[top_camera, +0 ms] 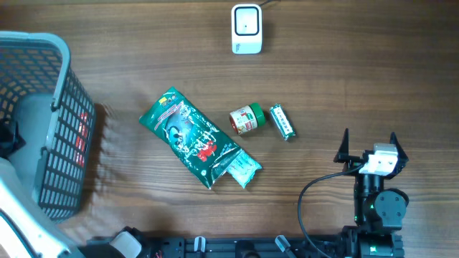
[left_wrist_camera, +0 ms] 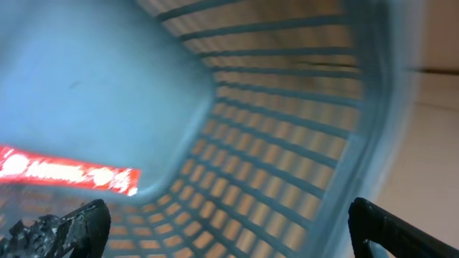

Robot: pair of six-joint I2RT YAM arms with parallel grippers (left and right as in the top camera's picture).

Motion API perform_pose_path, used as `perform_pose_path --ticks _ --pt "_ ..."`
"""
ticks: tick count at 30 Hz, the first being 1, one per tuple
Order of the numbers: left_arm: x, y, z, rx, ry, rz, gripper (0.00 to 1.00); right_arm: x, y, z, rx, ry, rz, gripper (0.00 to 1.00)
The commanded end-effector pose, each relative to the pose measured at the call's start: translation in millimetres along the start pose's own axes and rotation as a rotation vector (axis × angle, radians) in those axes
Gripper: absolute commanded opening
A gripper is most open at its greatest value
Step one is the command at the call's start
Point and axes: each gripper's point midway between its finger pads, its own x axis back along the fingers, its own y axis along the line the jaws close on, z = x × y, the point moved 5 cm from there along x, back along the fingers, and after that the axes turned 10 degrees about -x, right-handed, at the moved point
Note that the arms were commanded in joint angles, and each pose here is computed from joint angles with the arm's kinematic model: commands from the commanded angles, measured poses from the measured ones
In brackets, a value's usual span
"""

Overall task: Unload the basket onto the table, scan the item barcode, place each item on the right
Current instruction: 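Reach the left gripper into the basket and grasp the red Nescafe stick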

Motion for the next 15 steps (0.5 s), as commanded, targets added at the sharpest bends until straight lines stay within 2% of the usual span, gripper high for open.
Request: perform_pose_path --ticks 1,3,7,15 --pt "-54 26 16 0.151 0.18 -0.181 1.0 0 -1 -1 0.005 -0.006 0.006 1.0" --pt "-84 37 31 0.208 0.307 -0.254 1.0 0 -1 -1 0.005 -0.006 0.006 1.0" --pt "-112 74 42 0.385 0.329 -0.491 1.0 0 -1 -1 0.005 -0.006 0.006 1.0" --pt "-154 111 50 0.389 0.313 -0.667 1.0 0 -1 -1 0.006 -0.006 0.006 1.0"
